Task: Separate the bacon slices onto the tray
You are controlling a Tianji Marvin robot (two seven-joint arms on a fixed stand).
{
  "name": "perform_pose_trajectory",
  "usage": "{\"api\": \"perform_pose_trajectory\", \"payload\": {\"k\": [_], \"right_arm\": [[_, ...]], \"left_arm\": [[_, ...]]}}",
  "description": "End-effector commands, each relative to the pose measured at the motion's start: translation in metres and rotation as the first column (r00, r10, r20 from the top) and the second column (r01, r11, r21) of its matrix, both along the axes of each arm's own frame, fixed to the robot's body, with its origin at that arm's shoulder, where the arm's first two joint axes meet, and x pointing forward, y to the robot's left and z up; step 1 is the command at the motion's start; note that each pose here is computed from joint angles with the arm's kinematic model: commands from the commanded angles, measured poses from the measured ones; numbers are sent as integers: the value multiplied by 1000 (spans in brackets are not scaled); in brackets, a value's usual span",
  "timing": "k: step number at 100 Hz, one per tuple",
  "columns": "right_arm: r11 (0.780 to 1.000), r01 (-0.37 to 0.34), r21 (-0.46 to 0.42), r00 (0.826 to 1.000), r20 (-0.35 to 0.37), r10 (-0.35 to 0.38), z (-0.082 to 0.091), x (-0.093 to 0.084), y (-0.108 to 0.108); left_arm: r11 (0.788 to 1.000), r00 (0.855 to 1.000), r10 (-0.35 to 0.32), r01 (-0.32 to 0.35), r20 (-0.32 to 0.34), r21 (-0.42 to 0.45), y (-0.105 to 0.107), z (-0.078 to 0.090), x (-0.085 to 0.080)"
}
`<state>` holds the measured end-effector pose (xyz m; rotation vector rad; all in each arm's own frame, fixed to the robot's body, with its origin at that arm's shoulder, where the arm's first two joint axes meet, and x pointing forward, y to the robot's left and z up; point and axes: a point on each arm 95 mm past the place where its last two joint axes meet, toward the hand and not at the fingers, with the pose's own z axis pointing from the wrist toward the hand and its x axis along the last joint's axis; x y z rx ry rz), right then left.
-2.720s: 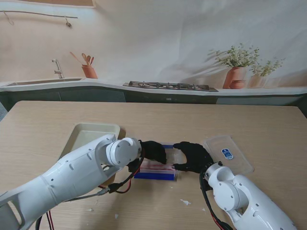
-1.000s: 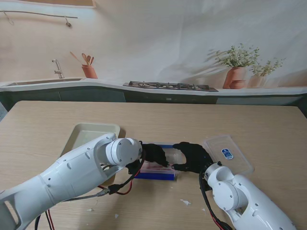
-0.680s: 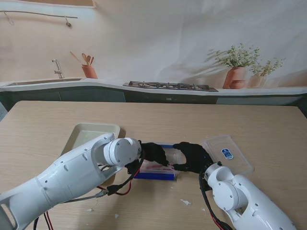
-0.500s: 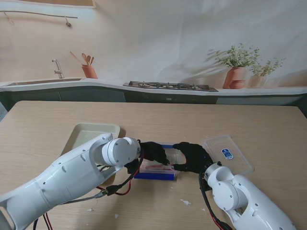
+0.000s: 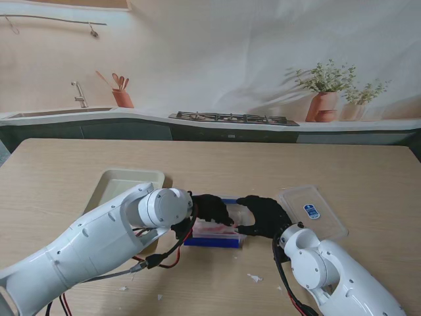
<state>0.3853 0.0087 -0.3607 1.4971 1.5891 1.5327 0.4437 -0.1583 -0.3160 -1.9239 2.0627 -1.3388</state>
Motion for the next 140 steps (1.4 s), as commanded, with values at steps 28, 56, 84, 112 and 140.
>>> {"api": "perform_pose_trajectory", "payload": {"k": [28, 56, 84, 112, 140], "right_arm": [[1000, -4, 5, 1000, -17, 4, -3, -3, 3], [1000, -1, 5, 1000, -16, 1, -2, -3, 3], [1000, -2, 5, 1000, -18, 2, -3, -3, 3], [1000, -2, 4, 1000, -19, 2, -3, -3, 3], [1000, -2, 5, 1000, -18, 3, -3, -3, 3]], "left_arm": [[998, 999, -34, 35, -20, 45, -6, -3, -1], [994, 998, -59, 60, -17, 89, -6, -7, 0], [988, 996, -89, 88, 6, 125, -6, -8, 2], [985, 994, -109, 108, 4, 137, -6, -13, 3], [970, 984, -177, 169, 31, 177, -5, -14, 5]]}}
